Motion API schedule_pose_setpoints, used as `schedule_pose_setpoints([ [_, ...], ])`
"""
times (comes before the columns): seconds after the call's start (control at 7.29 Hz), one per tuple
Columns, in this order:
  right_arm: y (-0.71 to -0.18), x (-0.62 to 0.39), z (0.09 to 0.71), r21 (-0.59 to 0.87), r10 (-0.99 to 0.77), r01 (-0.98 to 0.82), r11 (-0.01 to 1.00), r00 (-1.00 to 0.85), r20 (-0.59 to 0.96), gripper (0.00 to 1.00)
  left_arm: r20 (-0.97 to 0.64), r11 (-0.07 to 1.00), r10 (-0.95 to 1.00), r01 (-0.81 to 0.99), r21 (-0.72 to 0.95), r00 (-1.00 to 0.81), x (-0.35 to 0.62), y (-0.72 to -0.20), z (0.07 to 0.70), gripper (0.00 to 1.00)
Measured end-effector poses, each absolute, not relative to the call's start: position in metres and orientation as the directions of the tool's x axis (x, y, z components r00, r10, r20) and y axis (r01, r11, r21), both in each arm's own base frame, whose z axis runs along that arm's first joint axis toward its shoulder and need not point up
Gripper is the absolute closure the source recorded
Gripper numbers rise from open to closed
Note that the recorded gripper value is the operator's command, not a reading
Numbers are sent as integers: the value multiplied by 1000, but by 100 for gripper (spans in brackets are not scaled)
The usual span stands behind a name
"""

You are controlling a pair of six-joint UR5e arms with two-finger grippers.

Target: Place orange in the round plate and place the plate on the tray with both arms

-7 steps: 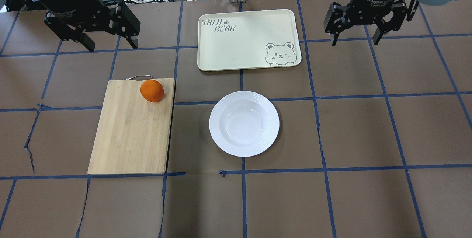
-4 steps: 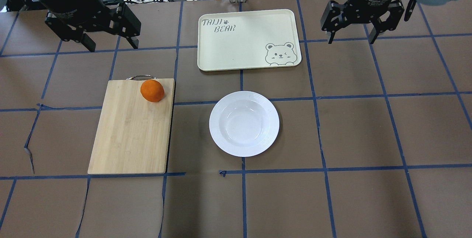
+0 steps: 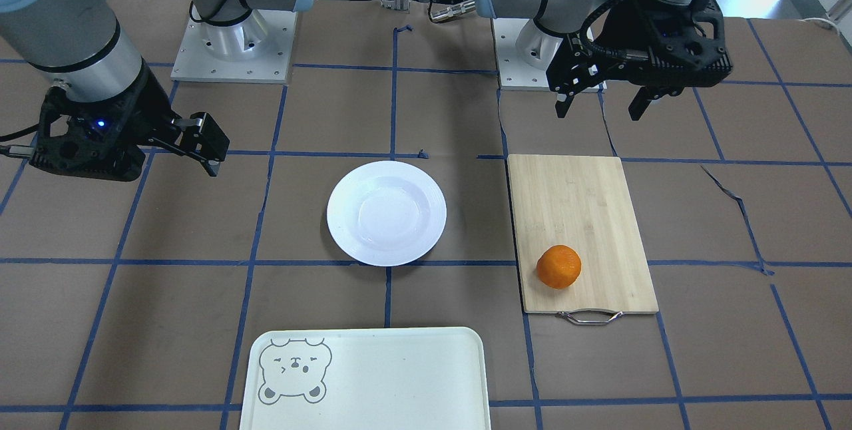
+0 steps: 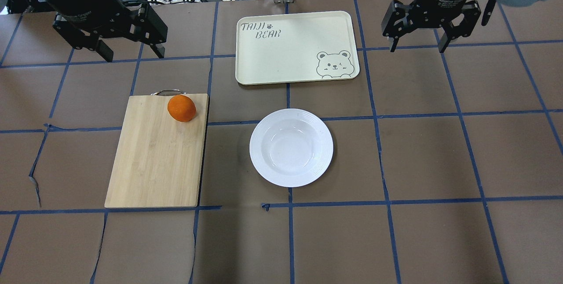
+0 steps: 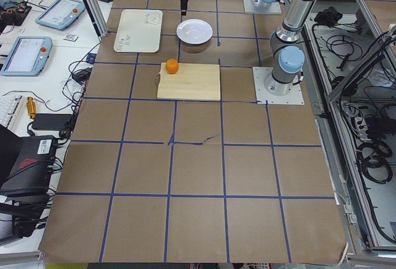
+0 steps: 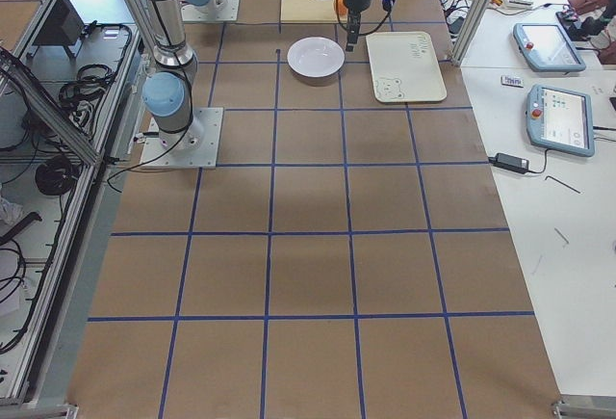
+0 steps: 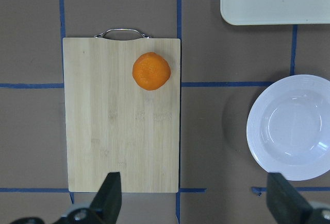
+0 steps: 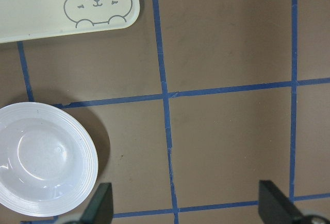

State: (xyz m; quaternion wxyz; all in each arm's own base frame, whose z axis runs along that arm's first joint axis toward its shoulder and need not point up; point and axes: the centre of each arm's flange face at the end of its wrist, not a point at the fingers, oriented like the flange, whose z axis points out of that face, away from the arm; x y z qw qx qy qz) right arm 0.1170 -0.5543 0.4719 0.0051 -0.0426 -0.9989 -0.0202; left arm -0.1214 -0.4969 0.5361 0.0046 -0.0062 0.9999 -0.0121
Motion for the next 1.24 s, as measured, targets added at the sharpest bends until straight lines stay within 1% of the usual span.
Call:
schedule_pose_setpoints([
  [0.27,-552,117,474,43,84,85,995,-996,15,0,-9,1000,-3,-3,-13,-1000,-122,-503,529,0],
  [0.41,-551,117,475,45,85,86,995,-996,19,0,-10,1000,-1,-1,17,-1000,-122,-515,513,0],
  [0.69,-551,115,475,45,87,88,995,-996,26,0,-15,995,-7,-8,99,-1000,-120,-559,442,0],
  [0.96,-553,113,473,43,91,92,995,-996,20,0,-30,990,-7,-11,144,-1000,-117,-605,362,0],
  [1.24,-554,113,473,42,91,92,995,-996,14,0,-90,972,1,-20,234,-996,-110,-629,286,0],
])
